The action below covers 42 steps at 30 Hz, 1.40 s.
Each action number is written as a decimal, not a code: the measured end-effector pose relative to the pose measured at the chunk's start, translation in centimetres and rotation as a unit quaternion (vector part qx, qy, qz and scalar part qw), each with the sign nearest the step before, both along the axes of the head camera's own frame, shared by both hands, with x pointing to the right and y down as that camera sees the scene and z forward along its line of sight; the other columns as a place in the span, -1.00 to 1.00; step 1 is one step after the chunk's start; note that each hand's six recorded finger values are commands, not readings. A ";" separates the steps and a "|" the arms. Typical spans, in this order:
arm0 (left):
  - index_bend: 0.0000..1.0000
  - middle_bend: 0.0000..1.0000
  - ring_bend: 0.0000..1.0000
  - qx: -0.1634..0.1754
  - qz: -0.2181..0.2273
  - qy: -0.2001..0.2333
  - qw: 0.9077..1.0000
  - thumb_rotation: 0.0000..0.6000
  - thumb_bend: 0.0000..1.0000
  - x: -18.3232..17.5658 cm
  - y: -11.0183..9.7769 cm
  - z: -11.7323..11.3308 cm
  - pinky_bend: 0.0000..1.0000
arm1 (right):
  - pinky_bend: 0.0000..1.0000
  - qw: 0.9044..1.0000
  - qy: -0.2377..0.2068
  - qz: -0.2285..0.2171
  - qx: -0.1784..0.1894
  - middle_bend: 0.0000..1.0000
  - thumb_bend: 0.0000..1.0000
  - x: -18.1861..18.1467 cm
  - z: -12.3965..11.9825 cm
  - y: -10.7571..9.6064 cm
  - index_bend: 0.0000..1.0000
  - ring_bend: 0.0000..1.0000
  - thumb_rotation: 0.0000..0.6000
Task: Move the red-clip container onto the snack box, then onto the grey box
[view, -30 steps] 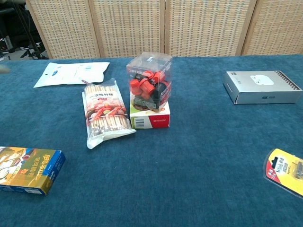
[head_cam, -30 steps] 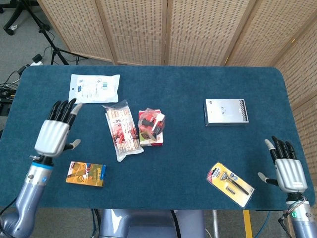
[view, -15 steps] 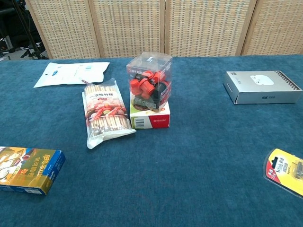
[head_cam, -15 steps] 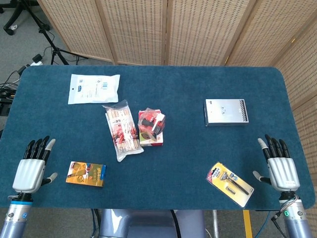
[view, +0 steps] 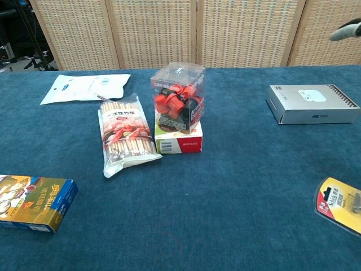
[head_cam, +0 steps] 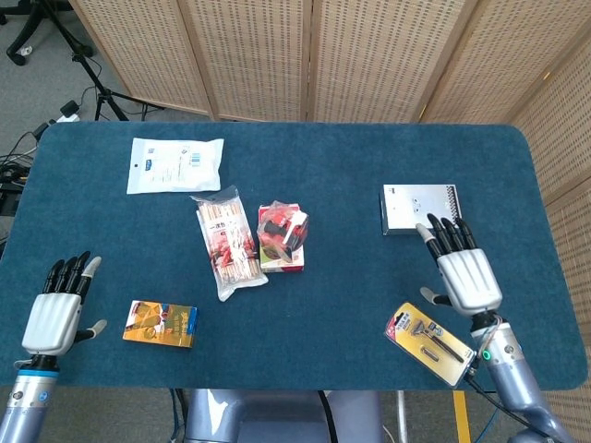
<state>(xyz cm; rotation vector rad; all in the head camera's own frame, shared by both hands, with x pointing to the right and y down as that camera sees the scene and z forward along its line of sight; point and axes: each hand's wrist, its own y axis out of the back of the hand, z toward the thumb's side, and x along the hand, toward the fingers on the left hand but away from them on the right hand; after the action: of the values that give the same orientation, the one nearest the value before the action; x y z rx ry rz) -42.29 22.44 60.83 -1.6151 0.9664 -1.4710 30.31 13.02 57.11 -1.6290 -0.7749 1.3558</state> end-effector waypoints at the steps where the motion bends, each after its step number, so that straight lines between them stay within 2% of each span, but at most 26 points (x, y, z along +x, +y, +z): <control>1: -1.00 -1.00 -1.00 0.000 -0.001 0.000 1.000 1.00 -0.82 -0.1 0.0 0.0 -1.00 | -1.00 1.000 -0.002 0.001 -0.014 -1.00 -0.64 -0.6 0.1 -0.8 -0.96 -1.00 1.00; 10: -1.00 -1.00 -1.00 -0.004 -0.013 0.004 1.000 1.00 -0.82 -0.8 -0.4 0.5 -1.00 | -1.00 0.993 0.001 0.028 -0.114 -1.00 -0.64 -5.9 1.0 -6.0 -0.96 -1.00 1.00; 18: -1.00 -1.00 -1.00 -0.015 -0.027 0.008 1.000 1.00 -0.82 -1.6 -0.7 1.2 -1.00 | -1.00 0.989 0.013 0.001 -0.149 -1.00 -0.64 -13.5 -0.3 -9.2 -0.96 -1.00 1.00; 25: -1.00 -1.00 -1.00 -0.017 -0.031 0.013 0.999 1.00 -0.82 -1.8 -0.8 1.3 -1.00 | -1.00 0.986 0.009 -0.037 -0.161 -1.00 -0.64 -18.9 -0.9 -8.9 -0.96 -1.00 1.00; 34: -1.00 -1.00 -1.00 -0.019 -0.034 0.022 0.999 1.00 -0.82 -1.9 -0.8 1.3 -1.00 | -1.00 0.982 0.001 -0.062 -0.181 -1.00 -0.64 -22.1 0.6 -8.0 -0.96 -1.00 1.00; 42: -1.00 -1.00 -1.00 -0.034 -0.030 0.028 0.999 1.00 -0.82 -1.6 -0.6 2.0 -1.00 | -1.00 0.980 -0.015 -0.070 -0.187 -1.00 -0.64 -24.3 2.3 -8.7 -0.96 -1.00 1.00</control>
<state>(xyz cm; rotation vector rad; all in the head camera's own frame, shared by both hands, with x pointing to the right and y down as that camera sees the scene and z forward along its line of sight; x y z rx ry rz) -43.93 21.80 62.80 -1.6966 1.0149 -1.5205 5.98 4.35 59.38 -1.9579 -0.4274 1.4385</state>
